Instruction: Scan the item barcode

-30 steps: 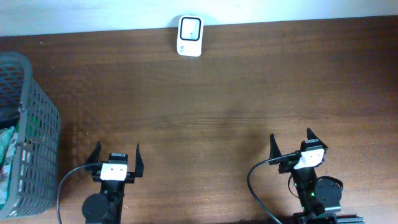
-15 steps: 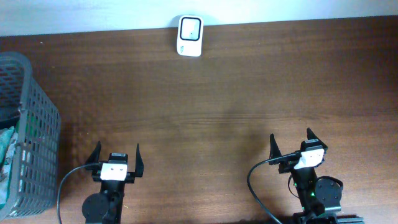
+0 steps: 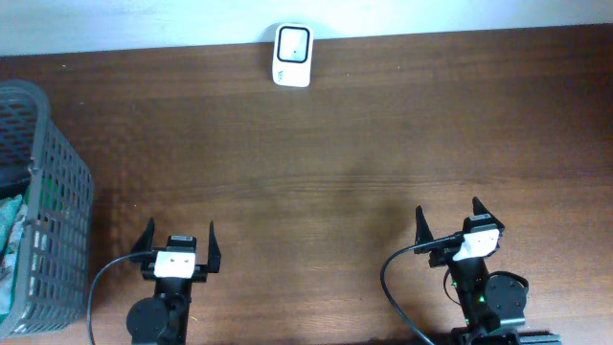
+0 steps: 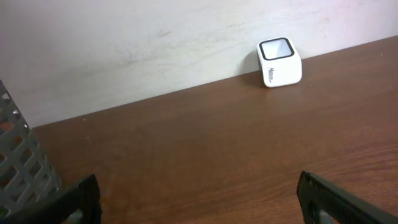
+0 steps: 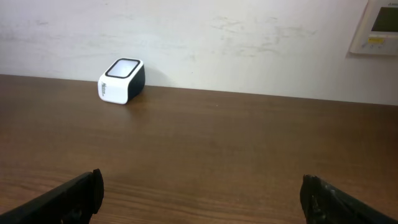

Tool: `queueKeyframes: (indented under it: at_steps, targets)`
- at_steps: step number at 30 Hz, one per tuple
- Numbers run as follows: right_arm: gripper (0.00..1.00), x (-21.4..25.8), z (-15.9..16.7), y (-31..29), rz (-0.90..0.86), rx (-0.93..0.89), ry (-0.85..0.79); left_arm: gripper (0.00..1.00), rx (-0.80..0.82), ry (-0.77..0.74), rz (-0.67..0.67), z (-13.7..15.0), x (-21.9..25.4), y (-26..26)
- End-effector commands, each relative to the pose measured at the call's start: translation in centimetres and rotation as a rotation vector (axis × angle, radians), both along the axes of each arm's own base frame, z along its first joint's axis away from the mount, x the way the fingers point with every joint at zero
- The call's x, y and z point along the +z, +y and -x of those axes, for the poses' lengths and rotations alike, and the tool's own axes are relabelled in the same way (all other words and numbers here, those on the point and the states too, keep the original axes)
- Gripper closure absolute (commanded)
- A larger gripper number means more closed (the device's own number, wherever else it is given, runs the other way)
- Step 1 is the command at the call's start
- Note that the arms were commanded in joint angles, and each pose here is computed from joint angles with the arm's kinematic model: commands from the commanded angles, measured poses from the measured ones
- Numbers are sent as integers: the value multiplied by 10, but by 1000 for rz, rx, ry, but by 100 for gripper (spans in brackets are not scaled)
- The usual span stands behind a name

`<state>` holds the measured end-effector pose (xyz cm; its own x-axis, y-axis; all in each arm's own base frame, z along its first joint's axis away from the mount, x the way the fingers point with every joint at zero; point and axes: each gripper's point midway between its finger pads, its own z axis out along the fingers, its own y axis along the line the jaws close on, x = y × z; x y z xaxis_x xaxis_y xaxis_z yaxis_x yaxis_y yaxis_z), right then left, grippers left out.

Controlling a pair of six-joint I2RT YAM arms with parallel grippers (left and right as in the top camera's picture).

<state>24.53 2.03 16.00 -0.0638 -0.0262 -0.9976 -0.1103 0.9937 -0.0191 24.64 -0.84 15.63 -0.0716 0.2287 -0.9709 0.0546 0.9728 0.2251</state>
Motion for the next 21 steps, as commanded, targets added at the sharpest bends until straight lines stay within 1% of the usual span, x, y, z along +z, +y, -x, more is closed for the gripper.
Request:
queueKeyframes:
  at_steps: [1,4,6,7,8,10,12,15,18,21]
  targets:
    - [2,-3,0,2,-7,11,7,1,17,16,-14,0,-4,3]
    - [2,-3,0,2,-7,11,7,1,2,-12,5,-1,3,1]
    - [2,-3,0,2,-7,11,7,1,-51,-41,28,0,11,-9]
    - [1,-3,0,2,-7,11,7,1,-73,-49,60,1,17,-13]
    - [2,-3,0,2,-7,11,7,1,-73,-66,88,2,26,-13]
    - [2,-3,0,2,-7,11,7,1,-75,-113,87,5,54,-13]
    - [2,-3,0,2,-7,11,7,1,-77,-128,87,7,80,-13]
    - [2,-3,0,2,-7,11,7,1,-75,-98,86,5,113,-13]
    - [2,-3,0,2,-7,11,7,1,-76,-26,87,-4,148,-14]
    - [2,-3,0,2,-7,11,7,1,-119,79,93,-20,174,-22]
